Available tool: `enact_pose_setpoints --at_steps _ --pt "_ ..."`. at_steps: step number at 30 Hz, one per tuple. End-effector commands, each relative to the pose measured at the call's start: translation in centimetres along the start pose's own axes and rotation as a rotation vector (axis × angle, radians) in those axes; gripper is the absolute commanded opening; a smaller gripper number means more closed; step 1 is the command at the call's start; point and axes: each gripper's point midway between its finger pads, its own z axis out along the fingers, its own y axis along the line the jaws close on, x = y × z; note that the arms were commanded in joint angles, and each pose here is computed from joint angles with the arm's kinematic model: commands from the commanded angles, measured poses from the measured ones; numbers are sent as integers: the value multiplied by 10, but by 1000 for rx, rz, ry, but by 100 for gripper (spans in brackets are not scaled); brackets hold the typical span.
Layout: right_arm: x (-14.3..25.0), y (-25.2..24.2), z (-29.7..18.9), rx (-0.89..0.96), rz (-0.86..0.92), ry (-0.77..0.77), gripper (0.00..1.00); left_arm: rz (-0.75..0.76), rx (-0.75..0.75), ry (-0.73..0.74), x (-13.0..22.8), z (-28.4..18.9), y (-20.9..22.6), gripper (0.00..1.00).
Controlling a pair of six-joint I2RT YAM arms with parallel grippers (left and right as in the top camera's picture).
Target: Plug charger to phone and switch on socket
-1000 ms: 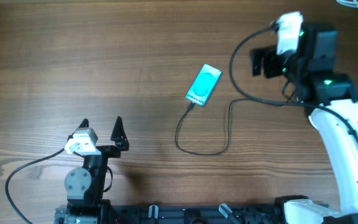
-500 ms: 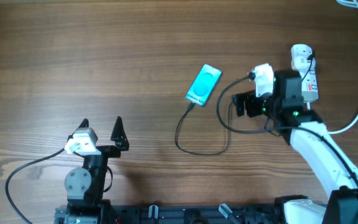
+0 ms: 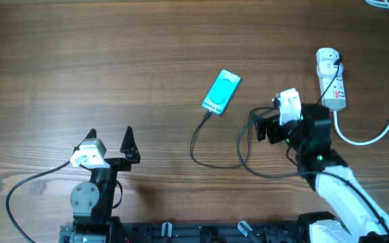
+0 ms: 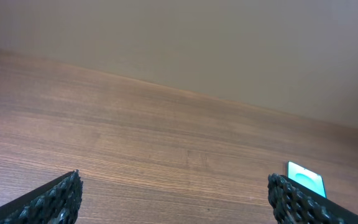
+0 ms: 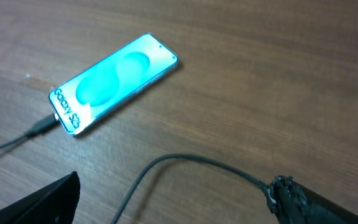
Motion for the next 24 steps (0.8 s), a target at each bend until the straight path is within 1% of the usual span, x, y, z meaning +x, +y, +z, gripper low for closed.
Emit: enact_pose_setpoints --at_steps 1,7,11,17,24 --pt "19 8 -5 -19 0 -20 100 20 -3 -6 0 0 1 100" --pt "40 12 -14 -17 -3 -46 100 20 -3 -6 0 0 1 100" --pt "49 15 -23 -12 11 -100 100 20 -3 -7 0 0 1 100" --pt "46 17 -33 -5 2 -171 100 20 -3 -6 0 0 1 100" --pt "46 15 -40 18 4 -172 100 20 -3 -6 0 0 1 100"
